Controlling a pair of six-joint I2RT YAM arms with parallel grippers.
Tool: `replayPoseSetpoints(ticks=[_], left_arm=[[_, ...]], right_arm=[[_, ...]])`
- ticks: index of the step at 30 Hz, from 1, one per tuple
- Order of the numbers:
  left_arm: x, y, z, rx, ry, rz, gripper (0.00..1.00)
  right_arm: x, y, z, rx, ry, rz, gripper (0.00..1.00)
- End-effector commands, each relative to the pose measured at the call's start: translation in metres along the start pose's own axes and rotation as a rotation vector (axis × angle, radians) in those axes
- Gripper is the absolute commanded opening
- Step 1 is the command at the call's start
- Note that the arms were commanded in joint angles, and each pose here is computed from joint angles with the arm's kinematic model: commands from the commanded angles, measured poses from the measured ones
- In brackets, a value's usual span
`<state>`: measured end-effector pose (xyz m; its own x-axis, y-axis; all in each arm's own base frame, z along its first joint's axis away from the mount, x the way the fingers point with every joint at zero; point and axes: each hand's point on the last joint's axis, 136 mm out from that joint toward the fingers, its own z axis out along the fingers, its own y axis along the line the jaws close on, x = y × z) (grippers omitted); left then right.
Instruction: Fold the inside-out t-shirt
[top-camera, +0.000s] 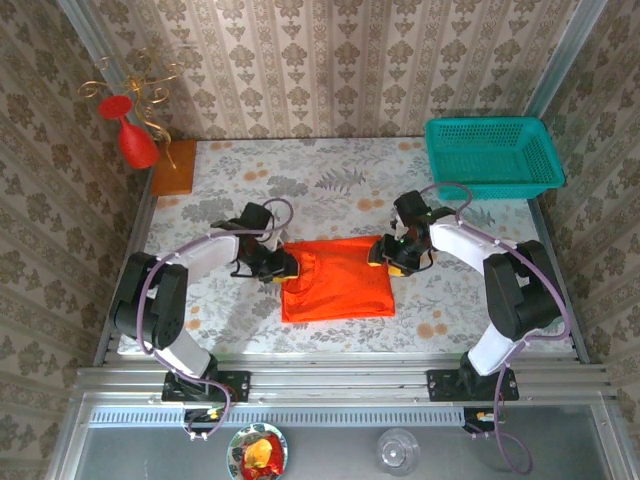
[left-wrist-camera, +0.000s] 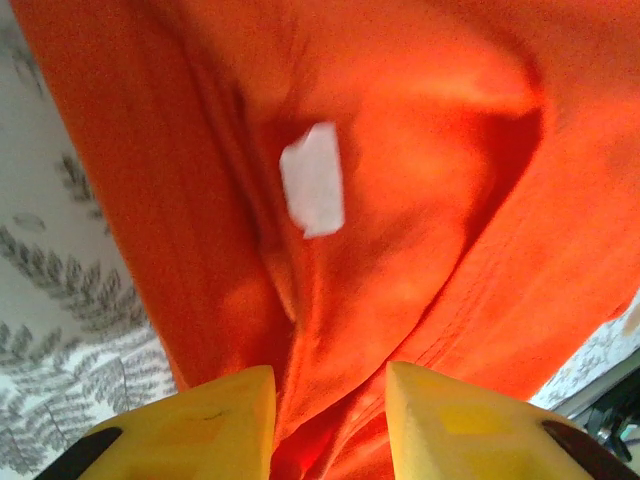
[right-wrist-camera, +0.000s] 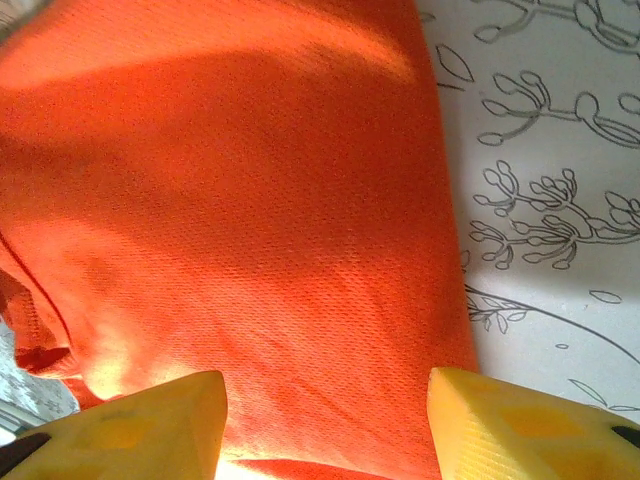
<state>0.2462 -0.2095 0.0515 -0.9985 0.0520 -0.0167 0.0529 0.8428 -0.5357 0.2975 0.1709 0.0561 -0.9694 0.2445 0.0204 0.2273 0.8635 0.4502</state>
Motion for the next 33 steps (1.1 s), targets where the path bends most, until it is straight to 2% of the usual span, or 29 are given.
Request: replayPoseSetpoints(ticks=[1,8,14,19,23,29,33], left_arm=[[0.010,-0.001,-0.003,0.017,0.000,-0.030,0.36],[0.026,-0.008,0.010,0.057,0.036,-0.029,0.32],[0.031,-0.015,0.008,0.056,0.040,-0.008,0.10],[0.036,-0.025,-0.012,0.075,0.006,0.005,0.01],[0.053,-0.012,-0.010,0.057,0.018,-0.037,0.00],[0.070,0.027,0.007,-0.048,0.043,-0.088,0.00],[0.066,0.046,0.020,-0.088,0.041,-0.120,0.07]], right_arm=[[0.008,-0.010,0.013,0.029,0.029,0.015,0.57],[0.013,-0.017,0.023,0.028,0.039,0.036,0.57],[0.014,-0.020,0.027,0.034,0.046,0.043,0.57],[0.008,-0.024,0.038,0.042,0.041,0.047,0.57],[0.009,-0.035,0.046,0.087,0.053,0.060,0.57],[0.012,-0.044,0.047,0.119,0.058,0.064,0.57],[0.012,-0.041,0.047,0.107,0.053,0.061,0.57]])
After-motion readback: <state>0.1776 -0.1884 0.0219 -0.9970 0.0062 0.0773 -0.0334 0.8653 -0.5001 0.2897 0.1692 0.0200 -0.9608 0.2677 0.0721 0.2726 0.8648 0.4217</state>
